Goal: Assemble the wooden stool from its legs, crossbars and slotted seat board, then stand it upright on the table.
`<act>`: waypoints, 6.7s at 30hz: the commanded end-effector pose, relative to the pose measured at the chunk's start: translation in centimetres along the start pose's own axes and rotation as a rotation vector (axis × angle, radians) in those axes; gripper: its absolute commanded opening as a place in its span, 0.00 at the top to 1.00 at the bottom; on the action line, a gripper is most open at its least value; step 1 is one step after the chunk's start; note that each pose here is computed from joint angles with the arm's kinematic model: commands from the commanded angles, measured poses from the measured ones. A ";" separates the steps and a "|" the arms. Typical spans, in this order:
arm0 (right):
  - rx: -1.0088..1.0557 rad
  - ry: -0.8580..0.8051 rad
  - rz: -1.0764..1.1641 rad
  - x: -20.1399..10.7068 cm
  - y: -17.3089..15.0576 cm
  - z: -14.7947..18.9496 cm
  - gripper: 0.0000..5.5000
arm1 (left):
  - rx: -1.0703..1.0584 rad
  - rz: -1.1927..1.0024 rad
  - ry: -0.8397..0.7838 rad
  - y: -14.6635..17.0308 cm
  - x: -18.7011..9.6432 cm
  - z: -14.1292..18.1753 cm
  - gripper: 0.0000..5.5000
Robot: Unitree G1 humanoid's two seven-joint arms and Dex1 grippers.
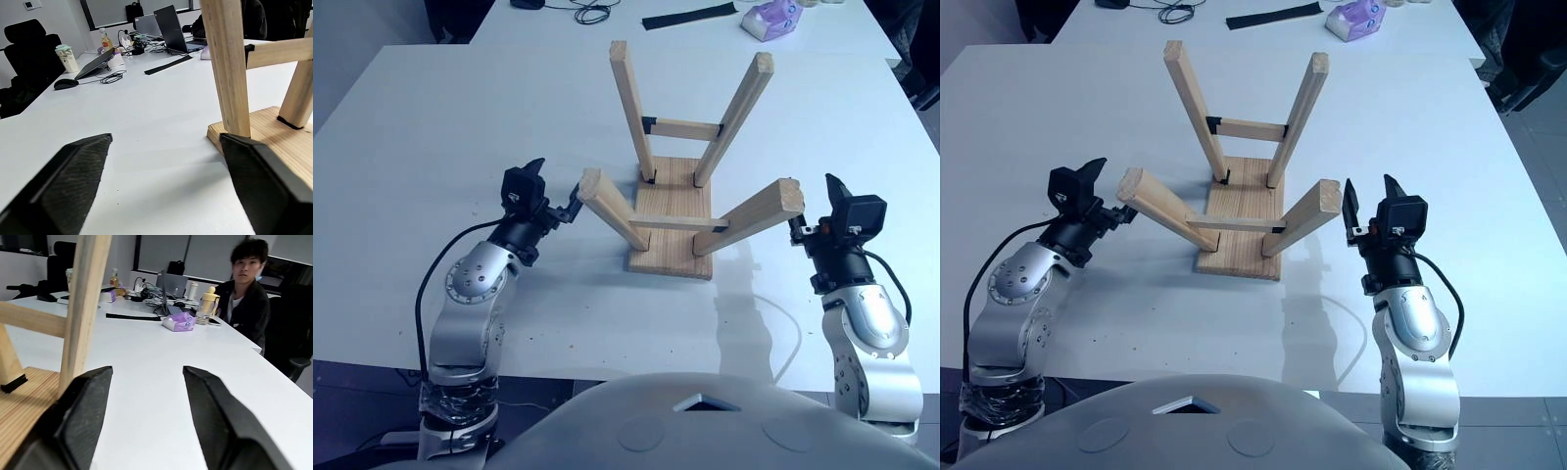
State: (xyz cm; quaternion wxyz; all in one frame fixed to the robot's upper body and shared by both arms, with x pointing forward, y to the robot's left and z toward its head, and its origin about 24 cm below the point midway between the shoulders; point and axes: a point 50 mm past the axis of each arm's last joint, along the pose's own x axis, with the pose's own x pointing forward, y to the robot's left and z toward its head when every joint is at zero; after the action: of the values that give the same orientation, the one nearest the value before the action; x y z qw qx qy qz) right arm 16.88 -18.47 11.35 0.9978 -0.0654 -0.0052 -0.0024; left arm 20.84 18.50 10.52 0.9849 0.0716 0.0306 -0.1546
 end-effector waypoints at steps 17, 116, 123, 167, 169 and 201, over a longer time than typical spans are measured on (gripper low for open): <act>-0.026 -0.034 -0.040 1.0 3.8 2.7 0.44 | 0.078 -0.113 -0.151 -2.1 1.0 4.9 0.23; -0.177 0.116 0.020 2.5 4.1 -1.7 0.44 | -0.600 -0.592 -0.320 -3.3 5.0 14.2 0.38; -0.222 0.163 0.044 1.8 2.6 -2.5 0.44 | -0.513 -0.610 -0.532 1.4 3.9 19.9 0.38; -0.491 0.453 0.729 2.1 0.9 -8.4 0.44 | 0.154 -0.866 -0.164 -9.8 3.3 -1.2 0.38; -0.484 0.439 0.726 2.0 1.3 -8.4 0.44 | 0.158 -0.834 -0.159 -9.7 3.6 -1.2 0.38; -0.386 0.505 0.891 -4.1 1.3 -6.4 0.44 | 0.164 -0.645 0.348 7.8 -3.3 -5.3 0.38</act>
State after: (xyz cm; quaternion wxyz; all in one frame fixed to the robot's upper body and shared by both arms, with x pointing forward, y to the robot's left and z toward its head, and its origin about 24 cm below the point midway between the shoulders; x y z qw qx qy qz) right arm 13.65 -18.13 4.67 0.8589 -0.2441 0.2491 0.3752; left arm 18.86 26.54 6.57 0.8442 0.1289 0.2179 -0.4725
